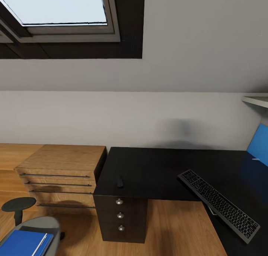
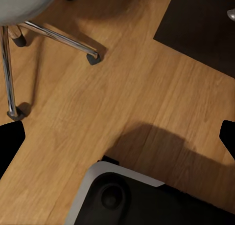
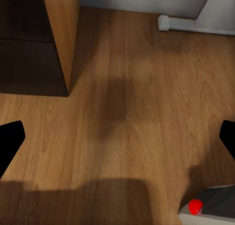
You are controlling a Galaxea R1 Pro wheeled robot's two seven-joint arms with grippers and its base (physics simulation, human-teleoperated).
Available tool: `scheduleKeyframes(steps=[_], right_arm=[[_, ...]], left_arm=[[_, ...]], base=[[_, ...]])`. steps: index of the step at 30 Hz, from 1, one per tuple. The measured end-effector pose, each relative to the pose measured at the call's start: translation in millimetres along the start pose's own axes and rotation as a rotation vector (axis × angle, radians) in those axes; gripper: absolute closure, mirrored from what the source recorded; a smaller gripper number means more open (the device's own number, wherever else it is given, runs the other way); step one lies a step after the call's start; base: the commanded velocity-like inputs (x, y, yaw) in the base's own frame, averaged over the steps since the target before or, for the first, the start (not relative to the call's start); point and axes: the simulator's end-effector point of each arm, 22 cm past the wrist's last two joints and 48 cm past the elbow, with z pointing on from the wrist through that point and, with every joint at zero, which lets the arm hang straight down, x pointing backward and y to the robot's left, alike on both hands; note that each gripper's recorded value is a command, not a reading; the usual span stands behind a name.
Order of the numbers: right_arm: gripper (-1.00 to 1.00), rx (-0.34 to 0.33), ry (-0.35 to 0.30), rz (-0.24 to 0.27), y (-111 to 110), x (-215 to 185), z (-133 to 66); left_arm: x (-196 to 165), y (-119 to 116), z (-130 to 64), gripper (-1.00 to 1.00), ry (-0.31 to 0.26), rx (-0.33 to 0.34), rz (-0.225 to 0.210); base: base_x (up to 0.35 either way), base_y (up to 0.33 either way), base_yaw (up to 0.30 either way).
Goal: In the bedroom, organize the workspace by keeping the computer under the desk, ensuring the monitor is on the desk, placing the keyboard on the desk next to the monitor, placing the mouse on the desk next to the keyboard, moving the folder from the swivel chair onto the desk next to the mouse, stacking the notebook on top of the folder with the pen on top of the notebook, and positioning the swivel chair next to the desk.
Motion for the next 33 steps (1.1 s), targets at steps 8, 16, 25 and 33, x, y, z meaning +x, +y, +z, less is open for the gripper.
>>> scheduleKeyframes(steps=[8, 16, 25, 33], right_arm=[[-1.00, 0.049, -0.025, -0.019, -15.1, -48.8, 33.5], [-1.00, 0.152, 0.048, -0.059, -56.2, -147.2, 69.2], [-1.00, 0.122, 0.138, 0.063, -77.7, -277.1, 45.0], [-1.00, 0.126, 0.143, 0.135, -101.7, -354.7, 45.5]], left_arm=[[0.4, 0.1, -0.1, -1.00, 0.001, -0.001, 0.000], [-0.4, 1.6, 0.0, -1.00, -0.001, -0.004, 0.000], [-1.0, 1.2, 0.1, -1.00, -0.004, -0.004, -0.001], [-1.3, 0.8, 0.2, -1.00, -0.005, -0.004, -0.002]], base=[[0.000, 0.000, 0.000], [0.000, 0.000, 0.000], [0.000, 0.000, 0.000], [0.000, 0.000, 0.000]])
